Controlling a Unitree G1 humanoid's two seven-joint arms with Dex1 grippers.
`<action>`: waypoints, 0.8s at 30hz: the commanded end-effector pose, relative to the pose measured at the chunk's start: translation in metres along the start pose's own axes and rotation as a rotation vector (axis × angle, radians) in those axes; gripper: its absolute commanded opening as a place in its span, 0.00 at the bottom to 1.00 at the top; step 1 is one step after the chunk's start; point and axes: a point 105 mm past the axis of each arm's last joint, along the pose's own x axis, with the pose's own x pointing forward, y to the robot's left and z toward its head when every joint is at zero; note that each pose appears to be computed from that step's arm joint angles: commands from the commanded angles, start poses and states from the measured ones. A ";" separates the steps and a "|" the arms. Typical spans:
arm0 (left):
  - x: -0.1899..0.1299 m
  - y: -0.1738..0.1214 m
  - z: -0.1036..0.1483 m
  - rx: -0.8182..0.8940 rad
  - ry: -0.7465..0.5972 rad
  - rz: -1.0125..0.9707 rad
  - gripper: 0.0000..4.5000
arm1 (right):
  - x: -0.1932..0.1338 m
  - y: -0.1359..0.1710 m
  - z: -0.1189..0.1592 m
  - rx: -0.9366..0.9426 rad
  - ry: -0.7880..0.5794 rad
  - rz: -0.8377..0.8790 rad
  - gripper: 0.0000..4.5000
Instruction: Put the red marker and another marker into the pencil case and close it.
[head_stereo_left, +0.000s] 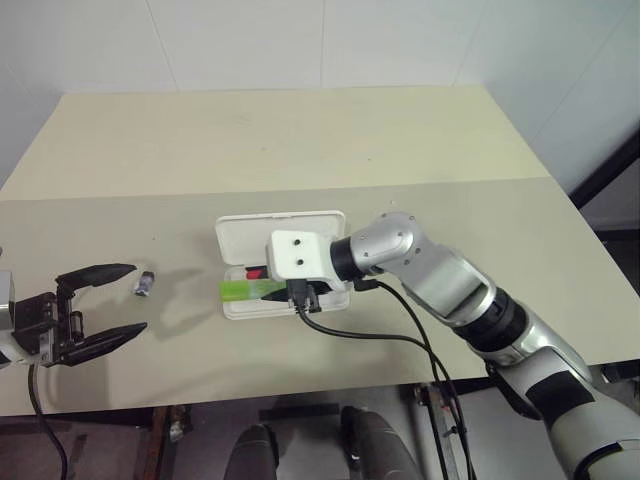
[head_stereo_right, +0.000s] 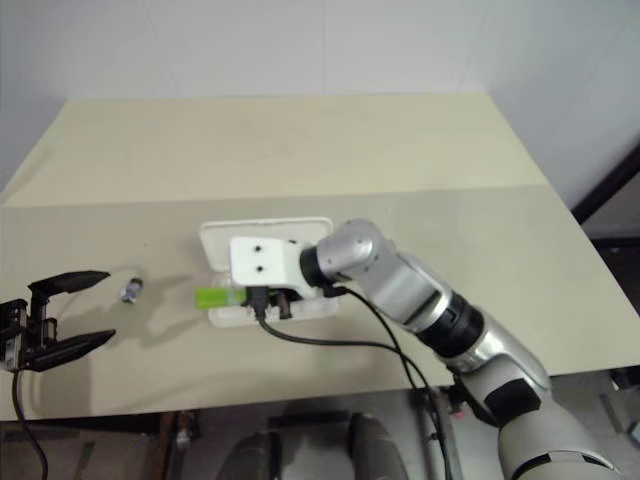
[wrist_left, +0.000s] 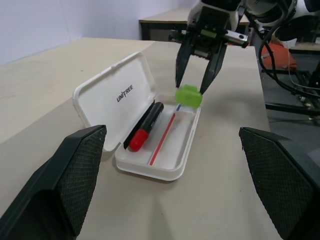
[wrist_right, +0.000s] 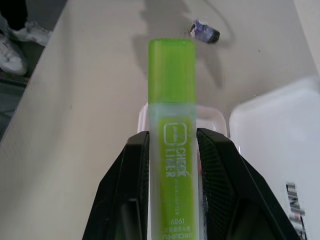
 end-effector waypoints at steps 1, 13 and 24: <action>-0.001 -0.011 0.010 0.050 -0.018 -0.073 1.00 | 0.005 -0.007 0.006 -0.107 0.011 -0.023 0.25; 0.002 -0.016 0.011 0.051 -0.021 -0.058 1.00 | 0.017 0.007 0.014 -0.111 0.012 0.077 0.25; 0.005 -0.016 0.011 0.059 -0.026 -0.053 1.00 | 0.037 -0.004 -0.002 -0.047 0.157 0.003 0.25</action>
